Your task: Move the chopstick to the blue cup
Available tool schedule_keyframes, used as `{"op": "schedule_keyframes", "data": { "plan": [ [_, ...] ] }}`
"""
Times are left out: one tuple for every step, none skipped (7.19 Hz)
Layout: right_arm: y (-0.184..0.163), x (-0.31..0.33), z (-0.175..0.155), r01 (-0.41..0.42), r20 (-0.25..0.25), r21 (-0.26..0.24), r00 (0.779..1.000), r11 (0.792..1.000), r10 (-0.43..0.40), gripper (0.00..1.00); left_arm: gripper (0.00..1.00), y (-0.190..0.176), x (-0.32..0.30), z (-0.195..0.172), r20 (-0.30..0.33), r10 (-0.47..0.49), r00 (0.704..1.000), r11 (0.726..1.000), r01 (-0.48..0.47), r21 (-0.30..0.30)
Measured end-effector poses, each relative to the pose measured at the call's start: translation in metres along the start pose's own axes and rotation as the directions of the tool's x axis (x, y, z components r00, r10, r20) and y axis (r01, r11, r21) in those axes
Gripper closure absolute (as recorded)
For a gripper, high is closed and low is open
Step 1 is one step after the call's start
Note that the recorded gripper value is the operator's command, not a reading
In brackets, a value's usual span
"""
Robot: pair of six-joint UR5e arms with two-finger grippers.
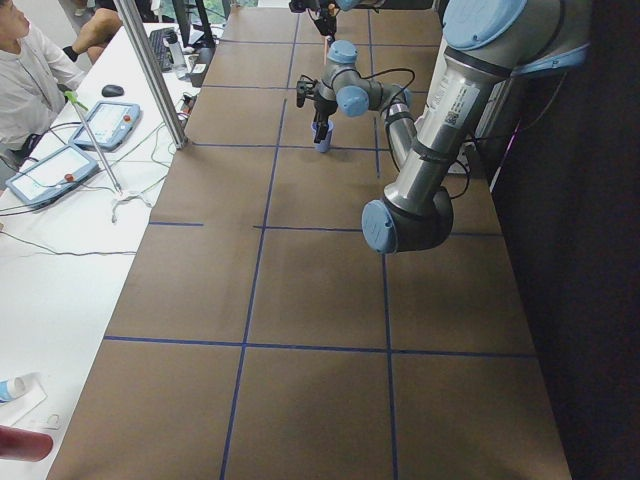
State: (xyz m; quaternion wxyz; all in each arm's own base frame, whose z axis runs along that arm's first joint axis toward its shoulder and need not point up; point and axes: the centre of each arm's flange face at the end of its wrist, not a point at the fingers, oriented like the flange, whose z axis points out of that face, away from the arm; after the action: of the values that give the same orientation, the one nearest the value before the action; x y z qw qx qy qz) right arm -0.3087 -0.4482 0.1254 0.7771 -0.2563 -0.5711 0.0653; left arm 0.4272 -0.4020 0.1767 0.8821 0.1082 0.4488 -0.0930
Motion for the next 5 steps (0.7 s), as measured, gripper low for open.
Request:
{"op": "schedule_keyframes", "data": {
  "plan": [
    [-0.001,-0.014,0.02,0.006,-0.015,0.005,1.0,1.0,-0.006,0.98,0.0,0.0,0.0,0.001,0.0,0.0,1.0,1.0,0.0,0.0],
    [-0.008,-0.024,0.036,0.003,-0.029,0.008,1.0,1.0,-0.003,0.97,0.0,0.0,0.0,0.001,0.0,0.0,1.0,1.0,0.0,0.0],
    [-0.016,-0.034,0.054,-0.001,-0.045,0.015,0.999,1.0,0.002,0.96,0.0,0.0,0.0,0.002,0.0,0.0,1.0,1.0,0.0,0.0],
    [-0.025,-0.039,0.072,-0.007,-0.062,0.02,0.998,1.0,0.008,0.81,0.0,0.0,-0.001,0.002,0.001,0.0,1.0,1.0,0.0,0.0],
    [-0.039,-0.042,0.092,-0.019,-0.078,0.017,0.997,1.0,0.021,0.28,0.0,0.0,-0.001,0.003,0.002,0.0,1.0,1.0,0.0,-0.001]
  ]
}}
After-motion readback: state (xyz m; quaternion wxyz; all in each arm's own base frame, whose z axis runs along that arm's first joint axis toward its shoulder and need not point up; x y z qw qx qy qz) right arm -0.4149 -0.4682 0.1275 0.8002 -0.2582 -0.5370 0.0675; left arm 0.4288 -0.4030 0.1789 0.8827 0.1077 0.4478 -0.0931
